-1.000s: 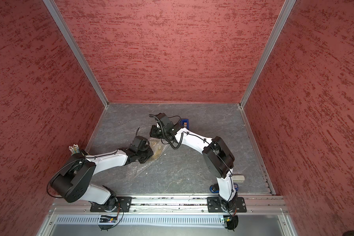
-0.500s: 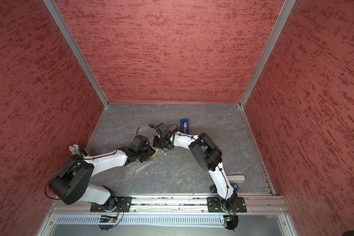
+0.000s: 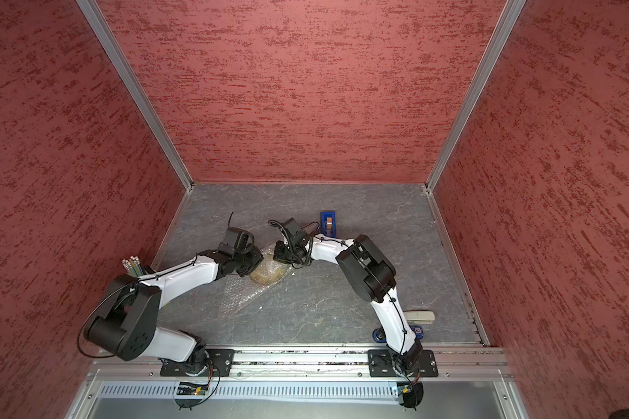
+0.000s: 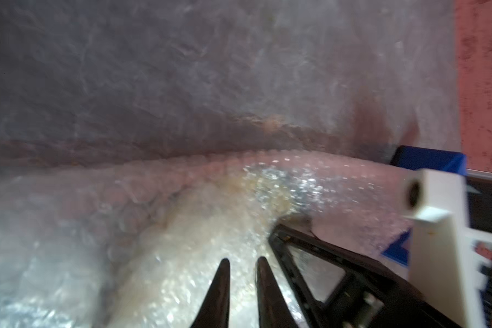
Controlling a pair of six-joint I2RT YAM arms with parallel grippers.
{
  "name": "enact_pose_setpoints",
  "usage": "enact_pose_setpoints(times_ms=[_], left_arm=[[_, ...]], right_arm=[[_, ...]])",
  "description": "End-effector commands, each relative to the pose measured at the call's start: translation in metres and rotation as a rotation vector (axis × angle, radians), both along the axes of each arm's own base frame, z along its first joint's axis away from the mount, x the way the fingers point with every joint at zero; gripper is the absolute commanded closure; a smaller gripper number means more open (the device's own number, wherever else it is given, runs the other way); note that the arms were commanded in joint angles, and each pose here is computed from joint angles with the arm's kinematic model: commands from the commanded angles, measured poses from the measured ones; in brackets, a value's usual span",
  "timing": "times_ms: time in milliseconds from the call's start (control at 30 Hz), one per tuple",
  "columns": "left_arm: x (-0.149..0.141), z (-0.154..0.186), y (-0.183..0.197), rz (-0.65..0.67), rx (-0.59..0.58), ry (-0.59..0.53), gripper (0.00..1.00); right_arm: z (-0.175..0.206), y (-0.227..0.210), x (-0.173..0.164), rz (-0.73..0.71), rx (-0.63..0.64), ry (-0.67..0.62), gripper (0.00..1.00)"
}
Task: Wrap dinner plates in bubble wrap
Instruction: Wrap the plate in the bubble wrap.
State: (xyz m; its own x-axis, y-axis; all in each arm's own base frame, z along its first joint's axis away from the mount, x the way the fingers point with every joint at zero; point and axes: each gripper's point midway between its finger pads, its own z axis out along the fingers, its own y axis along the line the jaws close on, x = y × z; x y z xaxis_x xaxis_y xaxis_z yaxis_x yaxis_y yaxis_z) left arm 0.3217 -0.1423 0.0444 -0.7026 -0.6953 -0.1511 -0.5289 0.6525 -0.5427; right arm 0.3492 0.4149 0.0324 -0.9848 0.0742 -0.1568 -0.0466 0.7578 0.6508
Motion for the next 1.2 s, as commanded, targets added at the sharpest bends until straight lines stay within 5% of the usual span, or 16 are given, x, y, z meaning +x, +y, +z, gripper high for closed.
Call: enact_pose_setpoints(times_ms=[0,333,700,833,900,1167], left_arm=[[0.001,-0.005,-0.008,-0.015,-0.057,0.006,0.84],[-0.016,-0.03,-0.002,-0.01,-0.062,0.07,0.88],[-0.025,-0.037,0.007,0.004,-0.039,0.103,0.87],[-0.03,-0.037,0.014,0.019,-0.03,0.108,0.87],[-0.032,-0.036,0.017,0.016,-0.023,0.108,0.87],[-0.042,-0.04,0.036,0.058,-0.016,0.128,0.87]], right_arm=[[0.016,-0.002,-0.004,0.003,-0.003,0.005,0.93],[0.065,0.0,-0.027,0.074,0.093,-0.011,0.9],[0.015,-0.039,-0.061,0.115,-0.096,0.093,0.88],[0.008,-0.046,-0.059,0.084,-0.115,0.079,0.67],[0.009,-0.043,-0.059,0.079,-0.099,0.076,0.64],[-0.002,-0.026,-0.064,0.102,-0.099,0.09,0.72]])
